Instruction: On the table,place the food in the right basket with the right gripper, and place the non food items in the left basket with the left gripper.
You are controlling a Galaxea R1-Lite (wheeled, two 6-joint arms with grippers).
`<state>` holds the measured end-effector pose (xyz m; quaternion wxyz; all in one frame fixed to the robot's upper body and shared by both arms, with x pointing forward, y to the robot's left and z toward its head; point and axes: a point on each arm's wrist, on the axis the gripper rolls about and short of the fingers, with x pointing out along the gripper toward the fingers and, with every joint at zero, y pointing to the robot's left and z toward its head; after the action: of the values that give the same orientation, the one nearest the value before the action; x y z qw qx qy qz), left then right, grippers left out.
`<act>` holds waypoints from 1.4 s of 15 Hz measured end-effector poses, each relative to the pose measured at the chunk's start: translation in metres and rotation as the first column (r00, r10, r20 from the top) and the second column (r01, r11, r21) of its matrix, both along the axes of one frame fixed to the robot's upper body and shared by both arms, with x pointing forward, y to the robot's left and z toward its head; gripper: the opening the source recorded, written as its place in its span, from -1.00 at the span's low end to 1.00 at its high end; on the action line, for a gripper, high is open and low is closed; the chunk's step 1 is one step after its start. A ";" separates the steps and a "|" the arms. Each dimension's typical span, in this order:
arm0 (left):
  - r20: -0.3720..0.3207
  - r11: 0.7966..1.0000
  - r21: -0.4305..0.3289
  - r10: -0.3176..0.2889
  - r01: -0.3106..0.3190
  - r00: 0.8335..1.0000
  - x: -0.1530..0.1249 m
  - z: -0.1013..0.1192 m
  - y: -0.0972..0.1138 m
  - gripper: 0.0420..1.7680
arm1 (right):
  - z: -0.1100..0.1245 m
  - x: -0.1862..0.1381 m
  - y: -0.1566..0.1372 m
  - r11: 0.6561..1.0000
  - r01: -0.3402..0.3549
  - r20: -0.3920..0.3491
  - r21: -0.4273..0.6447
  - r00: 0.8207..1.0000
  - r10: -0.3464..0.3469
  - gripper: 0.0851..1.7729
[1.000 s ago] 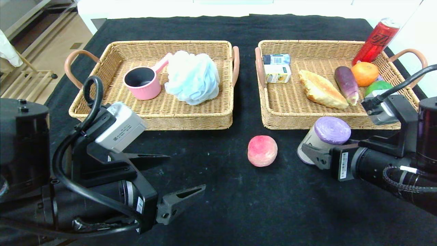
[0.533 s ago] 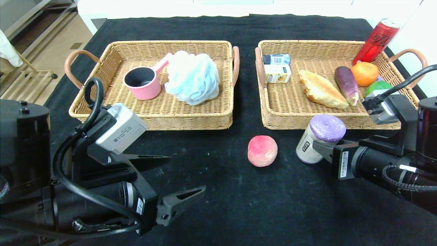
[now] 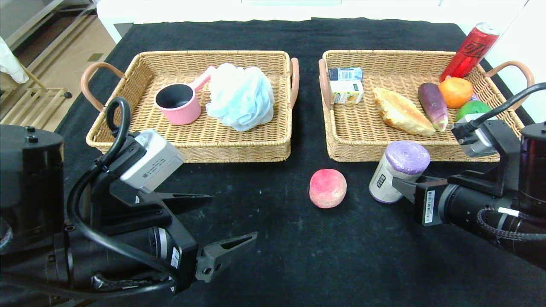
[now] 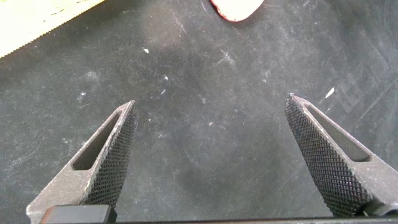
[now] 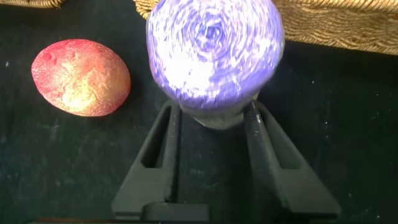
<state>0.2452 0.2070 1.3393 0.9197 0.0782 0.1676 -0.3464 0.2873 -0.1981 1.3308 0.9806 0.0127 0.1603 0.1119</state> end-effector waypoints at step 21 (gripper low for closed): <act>-0.009 1.000 0.014 -0.002 0.002 1.000 0.002 -0.004 -0.001 0.94 | 0.032 -0.039 -0.017 0.998 -0.042 -0.100 -0.048 0.994 0.037 0.56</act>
<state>0.2468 0.2057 1.3356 0.9180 0.0834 0.1742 -0.3465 0.2483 -0.2151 1.3625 0.9691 -0.0094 0.2116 0.1267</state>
